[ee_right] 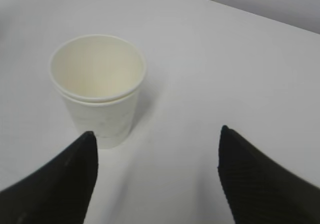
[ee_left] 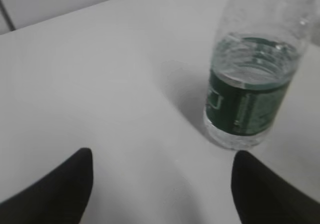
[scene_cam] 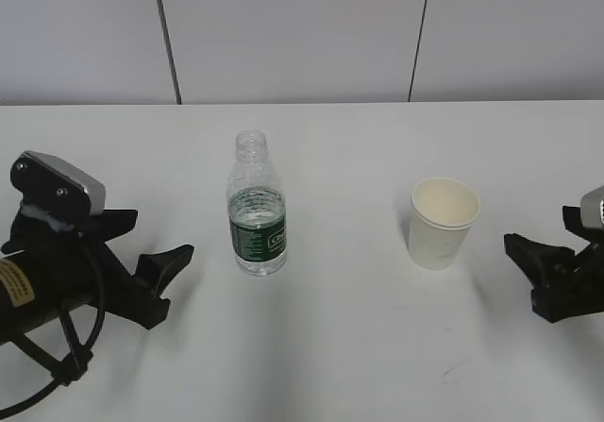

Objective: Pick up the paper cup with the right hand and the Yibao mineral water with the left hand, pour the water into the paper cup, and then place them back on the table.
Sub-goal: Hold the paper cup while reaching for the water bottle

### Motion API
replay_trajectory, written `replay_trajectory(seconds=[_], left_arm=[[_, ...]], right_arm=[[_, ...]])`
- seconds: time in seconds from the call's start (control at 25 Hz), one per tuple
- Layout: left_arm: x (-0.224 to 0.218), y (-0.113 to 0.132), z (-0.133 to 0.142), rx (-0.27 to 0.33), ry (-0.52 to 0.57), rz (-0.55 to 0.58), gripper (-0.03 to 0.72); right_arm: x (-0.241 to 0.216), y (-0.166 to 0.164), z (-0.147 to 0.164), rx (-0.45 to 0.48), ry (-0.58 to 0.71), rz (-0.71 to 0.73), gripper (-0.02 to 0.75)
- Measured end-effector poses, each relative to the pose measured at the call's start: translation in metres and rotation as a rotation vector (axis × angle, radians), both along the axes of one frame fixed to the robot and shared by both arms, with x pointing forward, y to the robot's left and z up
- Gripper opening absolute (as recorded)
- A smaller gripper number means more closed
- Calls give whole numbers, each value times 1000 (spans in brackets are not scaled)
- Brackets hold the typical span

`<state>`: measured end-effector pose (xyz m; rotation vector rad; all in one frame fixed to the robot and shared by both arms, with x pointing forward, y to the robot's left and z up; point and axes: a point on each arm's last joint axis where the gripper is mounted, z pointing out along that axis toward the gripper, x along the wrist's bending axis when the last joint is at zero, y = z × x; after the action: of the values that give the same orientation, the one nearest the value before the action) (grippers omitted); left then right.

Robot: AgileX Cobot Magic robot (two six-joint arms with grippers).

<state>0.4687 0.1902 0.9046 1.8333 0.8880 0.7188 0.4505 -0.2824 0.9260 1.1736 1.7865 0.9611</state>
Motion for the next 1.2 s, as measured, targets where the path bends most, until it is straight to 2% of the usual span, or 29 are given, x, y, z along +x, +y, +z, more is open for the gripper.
replay_trajectory(seconds=[0.24,0.32,0.44,0.72,0.92,1.12,1.2], left_arm=[[3,-12,-17,-98,-44,-90,521],[0,-15,-26,-95,-16,-136,521],[-3,-18,-34,-88,14,-175,521],[-3,-17,-36,-90,21,-169,521],[0,-18,-35,-94,13,-169,521],[15,-25,-33,-177,29,-140,521],[19,-27,-37,-189,43,-133,521]], right_arm=[[-2,9,-24,56,-25,87,585],[0,12,-33,85,-35,112,585],[2,14,-51,103,22,130,585],[7,14,-79,114,122,123,585],[18,15,-82,114,105,136,585],[35,17,-78,114,50,156,587],[40,17,-79,129,45,157,598]])
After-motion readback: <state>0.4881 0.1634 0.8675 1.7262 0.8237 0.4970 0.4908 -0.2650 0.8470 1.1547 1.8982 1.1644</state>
